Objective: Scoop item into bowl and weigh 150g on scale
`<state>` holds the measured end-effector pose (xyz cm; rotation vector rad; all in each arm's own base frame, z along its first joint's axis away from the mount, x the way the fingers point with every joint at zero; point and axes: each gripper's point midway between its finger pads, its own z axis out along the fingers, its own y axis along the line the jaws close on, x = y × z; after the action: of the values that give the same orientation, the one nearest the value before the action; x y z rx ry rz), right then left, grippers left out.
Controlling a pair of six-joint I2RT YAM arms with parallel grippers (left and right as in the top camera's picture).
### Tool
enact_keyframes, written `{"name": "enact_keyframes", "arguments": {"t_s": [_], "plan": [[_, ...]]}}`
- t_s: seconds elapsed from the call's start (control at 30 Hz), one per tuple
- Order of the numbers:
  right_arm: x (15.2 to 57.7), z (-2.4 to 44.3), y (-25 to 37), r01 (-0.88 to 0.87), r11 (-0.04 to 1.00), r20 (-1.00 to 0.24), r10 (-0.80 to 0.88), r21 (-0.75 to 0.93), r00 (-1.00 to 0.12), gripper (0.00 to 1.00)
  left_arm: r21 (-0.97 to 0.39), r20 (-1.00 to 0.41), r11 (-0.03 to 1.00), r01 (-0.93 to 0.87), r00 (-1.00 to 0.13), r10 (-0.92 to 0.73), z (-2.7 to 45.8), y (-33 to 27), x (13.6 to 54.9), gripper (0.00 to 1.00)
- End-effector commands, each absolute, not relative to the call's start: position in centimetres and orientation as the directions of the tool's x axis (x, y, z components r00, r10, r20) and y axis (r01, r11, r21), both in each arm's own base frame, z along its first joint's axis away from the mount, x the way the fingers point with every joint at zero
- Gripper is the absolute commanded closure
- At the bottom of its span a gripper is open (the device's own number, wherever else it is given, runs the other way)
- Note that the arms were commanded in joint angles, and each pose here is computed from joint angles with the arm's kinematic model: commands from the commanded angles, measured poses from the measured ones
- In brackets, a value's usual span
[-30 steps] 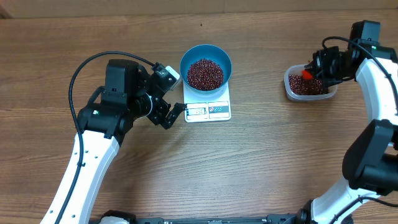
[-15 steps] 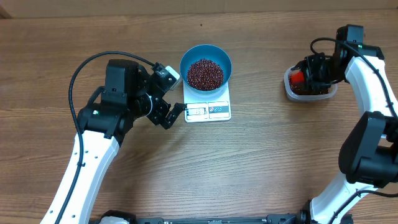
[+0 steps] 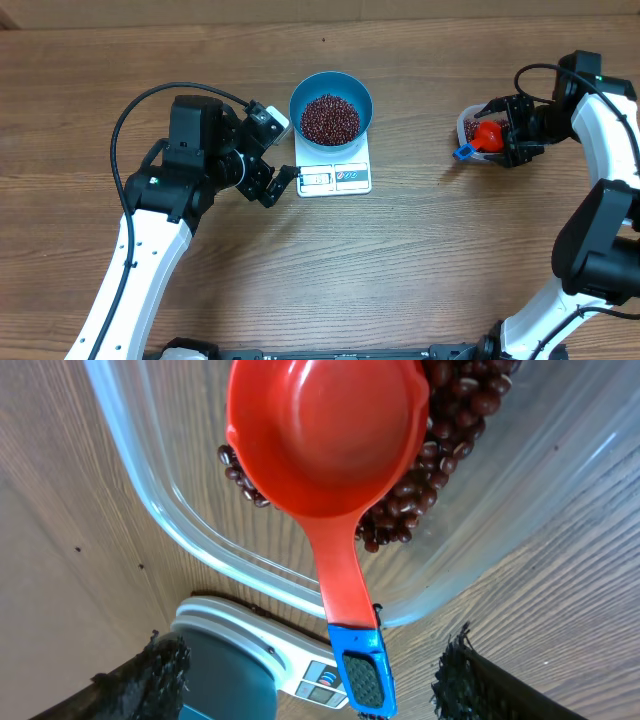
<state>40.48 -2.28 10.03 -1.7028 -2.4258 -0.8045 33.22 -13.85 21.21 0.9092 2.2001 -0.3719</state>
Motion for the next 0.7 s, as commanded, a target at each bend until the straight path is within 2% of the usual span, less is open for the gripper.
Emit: {"name": "enact_keyframes", "arguments": {"t_s": [0.0,0.23,0.5,0.67], "plan": [[40.5,11.6,-2.6,0.866,0.265,0.320,0.851,0.424,-0.417,0.20,0.001,-0.714,0.719,0.695,-0.503,0.487,21.3,-13.6,33.4,0.01],[40.5,14.0,-3.3,0.819,0.305,0.252,0.849,0.485,-0.465,0.20,0.001,-0.714,0.719,0.695,-0.503,0.487,21.3,-13.6,33.4,0.00],[40.3,19.0,-3.7,0.744,0.355,0.115,0.859,0.566,-0.498,0.20,0.001,-0.714,0.719,0.695,-0.503,0.487,21.3,-13.6,33.4,0.01],[39.2,23.2,-3.7,0.684,0.381,0.015,0.868,0.622,-0.497,0.13,0.001,-0.714,0.719,0.695,-0.503,0.487,21.3,-13.6,33.4,0.00]]}}
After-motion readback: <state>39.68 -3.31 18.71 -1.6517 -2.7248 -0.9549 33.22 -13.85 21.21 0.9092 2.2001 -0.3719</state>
